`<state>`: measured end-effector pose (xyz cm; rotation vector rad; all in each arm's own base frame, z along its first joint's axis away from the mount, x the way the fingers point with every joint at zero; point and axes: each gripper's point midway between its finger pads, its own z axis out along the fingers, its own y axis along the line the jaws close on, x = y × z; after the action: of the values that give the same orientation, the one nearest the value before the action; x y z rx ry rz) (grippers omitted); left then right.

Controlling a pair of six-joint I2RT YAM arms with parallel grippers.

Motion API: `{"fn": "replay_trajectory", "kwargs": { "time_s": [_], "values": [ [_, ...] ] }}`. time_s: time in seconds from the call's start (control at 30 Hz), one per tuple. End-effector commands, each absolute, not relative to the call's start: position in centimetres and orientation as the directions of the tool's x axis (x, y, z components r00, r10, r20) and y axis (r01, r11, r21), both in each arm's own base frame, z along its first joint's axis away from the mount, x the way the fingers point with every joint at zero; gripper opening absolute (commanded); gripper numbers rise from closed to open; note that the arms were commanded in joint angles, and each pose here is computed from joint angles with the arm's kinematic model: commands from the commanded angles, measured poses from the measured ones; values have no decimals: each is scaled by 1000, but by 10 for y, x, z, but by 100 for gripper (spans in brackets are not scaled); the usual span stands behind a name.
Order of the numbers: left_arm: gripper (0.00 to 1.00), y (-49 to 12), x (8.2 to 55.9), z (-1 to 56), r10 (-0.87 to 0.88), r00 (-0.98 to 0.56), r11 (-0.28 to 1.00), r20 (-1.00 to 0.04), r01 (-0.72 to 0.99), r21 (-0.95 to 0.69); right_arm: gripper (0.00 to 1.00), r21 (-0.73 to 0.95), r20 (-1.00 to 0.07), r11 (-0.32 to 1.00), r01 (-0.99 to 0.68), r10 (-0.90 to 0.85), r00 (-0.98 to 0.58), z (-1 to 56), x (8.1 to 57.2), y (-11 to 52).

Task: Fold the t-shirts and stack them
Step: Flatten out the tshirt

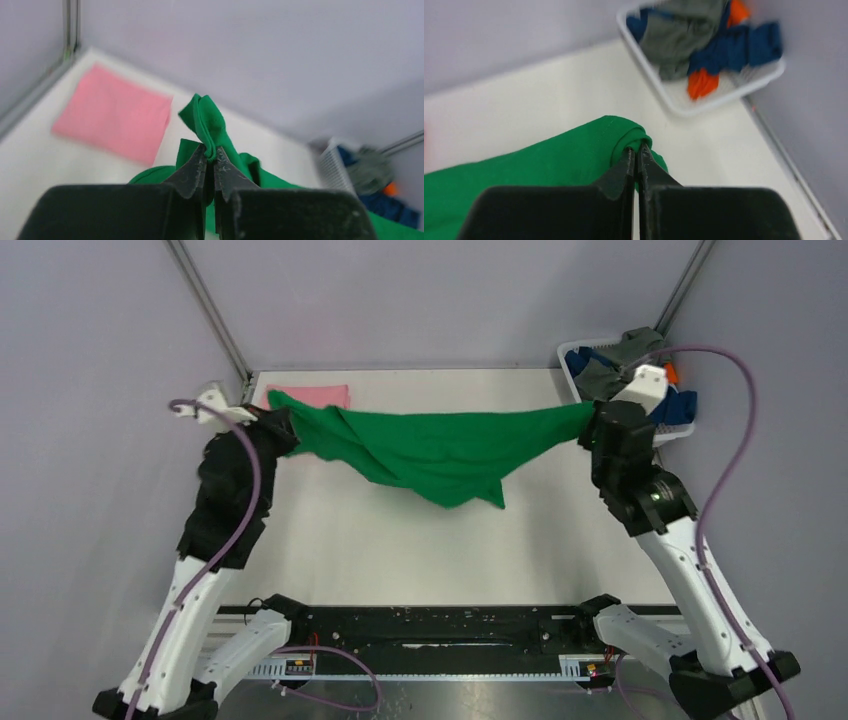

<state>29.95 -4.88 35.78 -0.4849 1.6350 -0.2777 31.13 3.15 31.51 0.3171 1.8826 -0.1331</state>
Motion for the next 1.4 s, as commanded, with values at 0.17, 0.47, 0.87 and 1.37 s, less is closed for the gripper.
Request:
{"fn": "replay_trajectory", "kwargs": {
  "time_s": [0.17, 0.47, 0.87, 1.37],
  "values": [
    [0, 21, 196, 542, -430, 555, 860, -713, 10, -510, 0, 108, -975, 901, 419, 13, 223, 493, 253, -40],
    [0, 25, 147, 583, -435, 650, 872, -623, 132, -471, 0, 101, -956, 927, 363, -11, 294, 532, 210, -50],
    [0, -32, 315, 389, -389, 84, 900, -917, -178, -398, 0, -43, -954, 943, 329, 59, -294, 335, 315, -6],
    [0, -82, 371, 112, -433, -644, 901, -631, -311, -301, 83, -17, -496, 976, 219, 182, -849, 120, 306, 43]
  ]
}}
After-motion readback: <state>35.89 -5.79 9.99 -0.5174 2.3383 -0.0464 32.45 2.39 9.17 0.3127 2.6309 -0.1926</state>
